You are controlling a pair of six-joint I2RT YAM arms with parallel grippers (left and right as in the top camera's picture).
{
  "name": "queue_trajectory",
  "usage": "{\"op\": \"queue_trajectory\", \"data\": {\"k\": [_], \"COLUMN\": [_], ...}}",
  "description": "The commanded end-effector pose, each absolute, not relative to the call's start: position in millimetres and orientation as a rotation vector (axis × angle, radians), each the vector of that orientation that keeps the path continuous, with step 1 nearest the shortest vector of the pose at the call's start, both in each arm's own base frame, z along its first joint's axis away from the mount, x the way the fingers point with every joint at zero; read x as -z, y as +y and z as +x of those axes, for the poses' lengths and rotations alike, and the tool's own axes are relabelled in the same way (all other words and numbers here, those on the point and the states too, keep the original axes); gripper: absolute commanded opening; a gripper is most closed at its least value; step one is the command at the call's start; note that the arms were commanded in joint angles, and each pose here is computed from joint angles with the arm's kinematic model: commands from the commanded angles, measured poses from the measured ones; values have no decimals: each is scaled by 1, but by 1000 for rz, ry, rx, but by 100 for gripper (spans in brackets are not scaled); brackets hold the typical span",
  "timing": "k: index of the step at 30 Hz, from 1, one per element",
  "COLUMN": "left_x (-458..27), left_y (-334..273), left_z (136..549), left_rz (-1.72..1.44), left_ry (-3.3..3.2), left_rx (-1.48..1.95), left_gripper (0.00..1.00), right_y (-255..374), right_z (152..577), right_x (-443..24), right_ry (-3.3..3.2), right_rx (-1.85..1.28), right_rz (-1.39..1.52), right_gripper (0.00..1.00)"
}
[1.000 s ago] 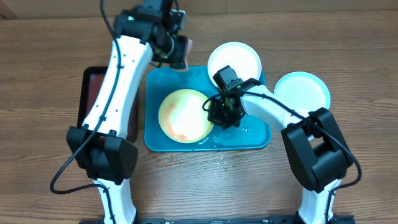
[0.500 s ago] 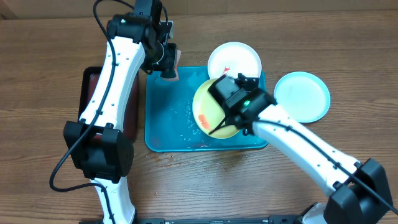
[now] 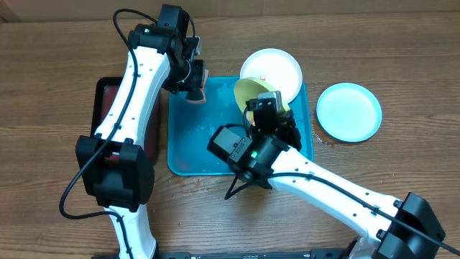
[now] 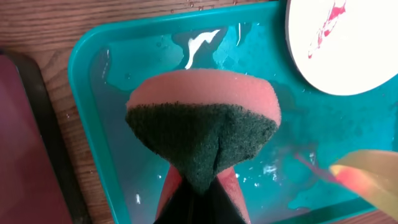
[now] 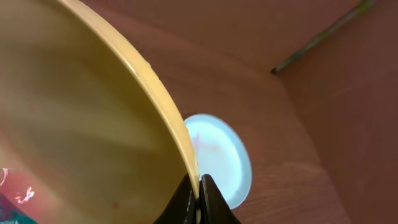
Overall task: Clean dirty plates on tray and stack at the side
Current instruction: 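Lift the yellow plate with the right gripper and tilt it up, then carry the yellow plate right and set it on the light-blue plate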
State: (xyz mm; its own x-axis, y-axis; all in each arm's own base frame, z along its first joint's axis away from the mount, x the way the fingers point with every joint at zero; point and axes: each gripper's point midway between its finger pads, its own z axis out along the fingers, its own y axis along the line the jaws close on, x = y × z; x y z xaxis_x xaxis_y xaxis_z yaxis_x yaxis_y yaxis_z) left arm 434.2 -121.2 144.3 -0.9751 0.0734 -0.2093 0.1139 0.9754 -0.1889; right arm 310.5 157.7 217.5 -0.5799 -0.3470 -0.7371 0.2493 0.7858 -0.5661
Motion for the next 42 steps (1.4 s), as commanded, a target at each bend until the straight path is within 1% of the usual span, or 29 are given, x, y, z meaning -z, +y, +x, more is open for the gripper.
{"op": "queue_trajectory", "data": {"k": [1, 7, 11, 16, 19, 26, 32, 34, 37, 42], "left_x": [-150, -151, -151, -151, -151, -151, -151, -151, -151, -151], "left_y": [-125, -125, -125, -125, -125, -125, -125, -125, -125, -125], "left_z": [433, 434, 434, 434, 434, 434, 434, 434, 434, 434], "left_rz": [112, 111, 112, 112, 111, 111, 111, 106, 107, 106], "left_ry": [2909, 2905, 2905, 2905, 2905, 2906, 2906, 2906, 2906, 2907], "left_rx": [313, 313, 313, 313, 313, 313, 313, 313, 313, 313], "left_gripper": [4, 4, 4, 4, 4, 4, 4, 4, 4, 4], "right_y": [150, 146, 146, 155, 158, 155, 139, 131, 126, 123], "right_z": [314, 314, 314, 310, 306, 304, 313, 318, 320, 323], "right_x": [-252, -264, -263, -230, -212, -200, -212, -232, -249, -250], "right_ry": [1865, 1801, 1803, 1998, 2099, 2164, 2087, 1966, 1867, 1856], "right_rx": [857, 910, 910, 787, 686, 620, 675, 749, 802, 805], "right_rz": [-18, -28, -29, -27, 46, 145, 198, 191, 184, 205], "right_gripper": [4, 4, 4, 4, 4, 4, 4, 4, 4, 4]}}
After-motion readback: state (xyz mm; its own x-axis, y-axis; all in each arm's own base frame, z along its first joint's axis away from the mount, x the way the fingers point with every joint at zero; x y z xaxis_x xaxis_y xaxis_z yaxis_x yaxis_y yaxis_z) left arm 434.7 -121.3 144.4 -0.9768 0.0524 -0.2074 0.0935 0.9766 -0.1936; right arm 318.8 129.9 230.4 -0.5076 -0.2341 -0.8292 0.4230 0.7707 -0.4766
